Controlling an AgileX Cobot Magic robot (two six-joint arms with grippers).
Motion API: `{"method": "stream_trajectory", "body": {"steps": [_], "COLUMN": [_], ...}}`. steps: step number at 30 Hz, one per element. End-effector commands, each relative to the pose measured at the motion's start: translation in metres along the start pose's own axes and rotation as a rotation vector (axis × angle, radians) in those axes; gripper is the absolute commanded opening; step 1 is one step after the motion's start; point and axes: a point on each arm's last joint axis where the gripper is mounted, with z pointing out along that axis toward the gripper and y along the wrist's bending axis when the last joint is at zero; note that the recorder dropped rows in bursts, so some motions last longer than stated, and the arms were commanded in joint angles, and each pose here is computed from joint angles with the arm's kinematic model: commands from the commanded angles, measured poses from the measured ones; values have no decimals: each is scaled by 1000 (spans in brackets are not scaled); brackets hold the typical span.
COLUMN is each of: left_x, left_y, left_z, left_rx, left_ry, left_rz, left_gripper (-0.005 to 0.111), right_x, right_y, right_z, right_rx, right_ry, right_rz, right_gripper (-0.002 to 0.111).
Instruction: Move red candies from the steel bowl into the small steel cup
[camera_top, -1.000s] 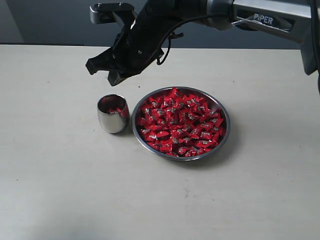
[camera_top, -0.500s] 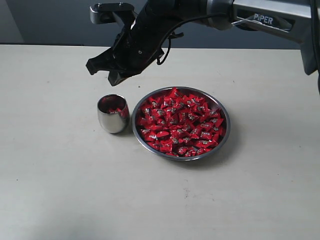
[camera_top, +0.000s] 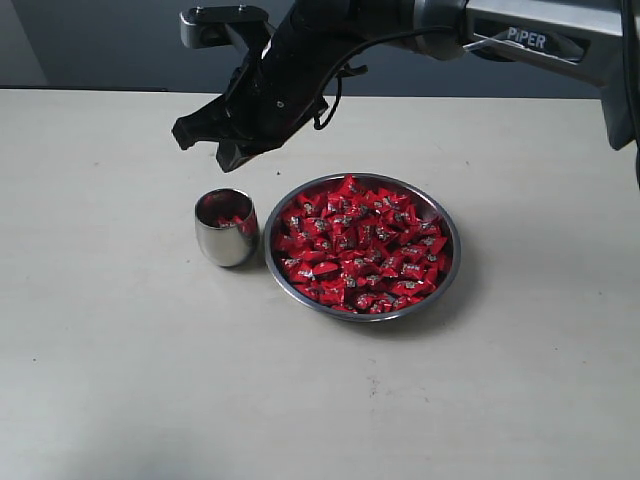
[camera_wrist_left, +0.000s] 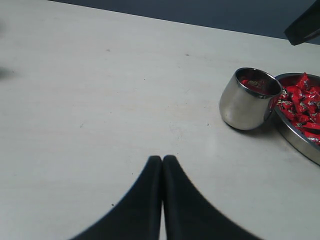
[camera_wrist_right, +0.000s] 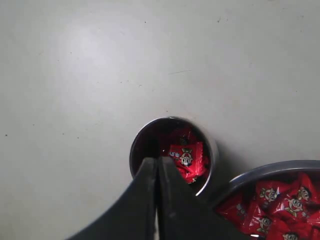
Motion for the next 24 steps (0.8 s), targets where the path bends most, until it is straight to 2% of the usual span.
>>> {"method": "stream_trajectory", "body": {"steps": [1, 24], "left_x": [0, 0], "left_y": [0, 0], "left_z": [0, 0], "left_rx": [-2, -3], "left_ry": [-5, -8], "left_rz": [-2, -2], "left_gripper": [0, 0], "right_x": [-4, -3], "right_y": [2, 1], "right_z": [-8, -6], "right_rx": [2, 8], "right_ry": [-20, -17], "right_rz": [-11, -14], "right_gripper": [-1, -1]}}
